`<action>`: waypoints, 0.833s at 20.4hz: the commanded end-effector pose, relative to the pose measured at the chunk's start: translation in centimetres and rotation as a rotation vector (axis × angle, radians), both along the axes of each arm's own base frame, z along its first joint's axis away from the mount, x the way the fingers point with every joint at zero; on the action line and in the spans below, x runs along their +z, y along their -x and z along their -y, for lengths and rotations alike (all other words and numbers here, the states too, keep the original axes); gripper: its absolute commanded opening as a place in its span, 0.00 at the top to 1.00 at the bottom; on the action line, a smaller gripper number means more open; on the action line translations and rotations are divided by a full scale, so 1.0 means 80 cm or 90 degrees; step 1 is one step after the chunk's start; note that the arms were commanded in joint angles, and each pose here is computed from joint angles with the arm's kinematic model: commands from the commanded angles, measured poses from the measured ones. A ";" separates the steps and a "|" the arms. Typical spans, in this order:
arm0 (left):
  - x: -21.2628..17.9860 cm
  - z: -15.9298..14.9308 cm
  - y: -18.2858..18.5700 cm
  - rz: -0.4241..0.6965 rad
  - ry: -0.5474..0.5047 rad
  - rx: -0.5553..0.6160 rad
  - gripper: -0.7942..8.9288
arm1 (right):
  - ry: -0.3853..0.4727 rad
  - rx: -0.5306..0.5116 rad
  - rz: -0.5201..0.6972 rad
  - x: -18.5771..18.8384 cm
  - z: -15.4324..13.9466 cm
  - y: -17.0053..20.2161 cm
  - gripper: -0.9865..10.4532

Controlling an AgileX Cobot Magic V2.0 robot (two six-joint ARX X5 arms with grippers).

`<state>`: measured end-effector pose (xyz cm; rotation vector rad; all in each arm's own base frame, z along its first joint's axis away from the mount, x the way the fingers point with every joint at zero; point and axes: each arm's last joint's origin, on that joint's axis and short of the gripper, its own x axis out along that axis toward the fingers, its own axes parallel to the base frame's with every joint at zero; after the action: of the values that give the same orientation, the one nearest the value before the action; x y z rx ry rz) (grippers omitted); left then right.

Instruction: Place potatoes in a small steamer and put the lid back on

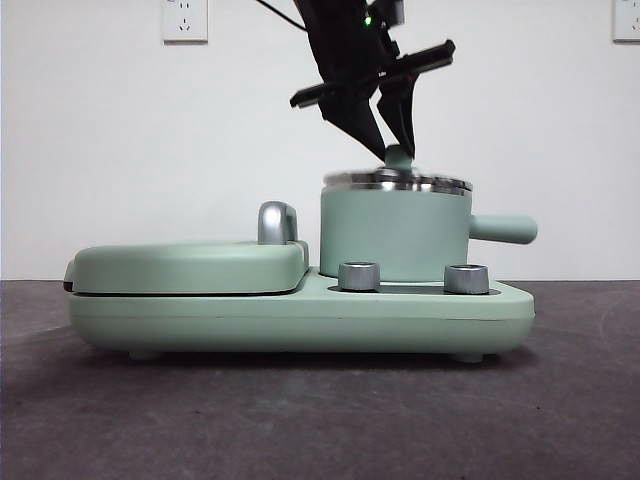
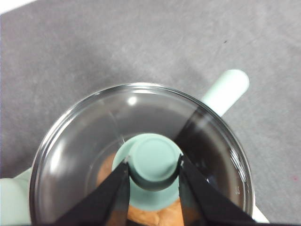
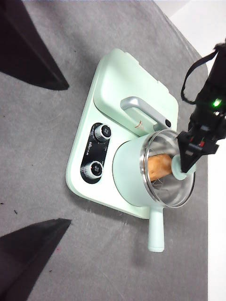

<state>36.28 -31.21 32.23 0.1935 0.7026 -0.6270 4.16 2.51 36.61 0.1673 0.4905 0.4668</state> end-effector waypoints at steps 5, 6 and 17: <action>-0.015 0.009 -0.005 -0.022 -0.011 0.004 0.91 | -0.011 -0.001 0.004 0.003 -0.001 0.000 0.53; -0.016 0.008 -0.004 -0.028 -0.013 0.006 0.91 | -0.011 -0.001 0.004 0.003 -0.001 0.000 0.53; 0.042 -0.031 0.019 -0.028 -0.029 0.010 0.30 | -0.011 0.000 0.004 0.003 -0.001 0.000 0.53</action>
<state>35.61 -29.14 32.49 0.2302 0.8556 -0.5786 4.16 2.51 36.61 0.1688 0.4909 0.4668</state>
